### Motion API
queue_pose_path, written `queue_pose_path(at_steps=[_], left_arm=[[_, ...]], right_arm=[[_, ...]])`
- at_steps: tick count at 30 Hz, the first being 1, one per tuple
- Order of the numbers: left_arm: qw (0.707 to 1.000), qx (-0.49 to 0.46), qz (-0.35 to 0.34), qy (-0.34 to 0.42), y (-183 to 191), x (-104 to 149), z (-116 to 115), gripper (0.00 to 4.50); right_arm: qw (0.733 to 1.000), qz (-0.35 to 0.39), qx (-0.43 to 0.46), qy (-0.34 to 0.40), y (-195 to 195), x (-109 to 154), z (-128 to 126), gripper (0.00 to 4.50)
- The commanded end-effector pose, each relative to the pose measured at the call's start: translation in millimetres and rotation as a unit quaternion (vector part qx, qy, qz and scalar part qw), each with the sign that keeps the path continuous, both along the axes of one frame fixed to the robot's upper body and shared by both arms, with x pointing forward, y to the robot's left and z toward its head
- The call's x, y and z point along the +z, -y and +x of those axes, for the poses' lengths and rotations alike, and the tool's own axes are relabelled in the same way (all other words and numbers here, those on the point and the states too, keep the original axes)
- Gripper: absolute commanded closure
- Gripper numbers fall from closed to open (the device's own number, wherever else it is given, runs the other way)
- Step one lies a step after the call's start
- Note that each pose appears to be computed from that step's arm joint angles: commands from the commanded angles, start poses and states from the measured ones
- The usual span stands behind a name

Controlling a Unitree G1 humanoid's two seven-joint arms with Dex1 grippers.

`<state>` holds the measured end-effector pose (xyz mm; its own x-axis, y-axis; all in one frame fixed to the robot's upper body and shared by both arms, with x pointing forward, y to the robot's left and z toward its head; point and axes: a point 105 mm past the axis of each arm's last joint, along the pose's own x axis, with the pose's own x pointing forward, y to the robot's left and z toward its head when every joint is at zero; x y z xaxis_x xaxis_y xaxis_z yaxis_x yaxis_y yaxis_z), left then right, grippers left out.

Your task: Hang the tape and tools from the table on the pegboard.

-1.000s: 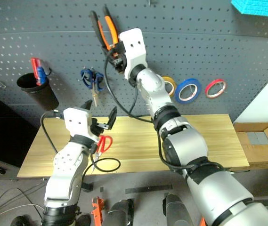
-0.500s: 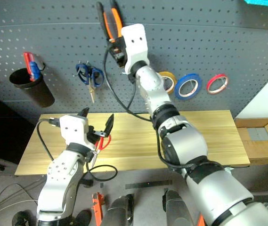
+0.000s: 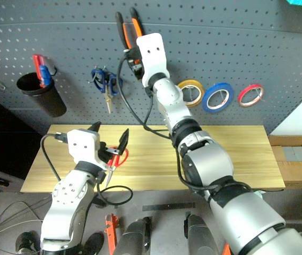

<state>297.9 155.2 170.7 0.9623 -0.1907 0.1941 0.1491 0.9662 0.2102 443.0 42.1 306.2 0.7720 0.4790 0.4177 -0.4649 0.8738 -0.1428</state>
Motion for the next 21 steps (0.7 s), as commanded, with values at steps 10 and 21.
queue_pose_path(at_steps=[10,21], left_arm=[[1.000,-0.010,0.001,0.027,6,14,-5,0.17],[1.000,-0.008,0.003,0.022,3,12,-6,0.17]], right_arm=[[0.999,0.017,-0.029,0.035,16,18,1,2.31],[1.000,0.010,0.019,0.003,5,-14,-3,1.58]])
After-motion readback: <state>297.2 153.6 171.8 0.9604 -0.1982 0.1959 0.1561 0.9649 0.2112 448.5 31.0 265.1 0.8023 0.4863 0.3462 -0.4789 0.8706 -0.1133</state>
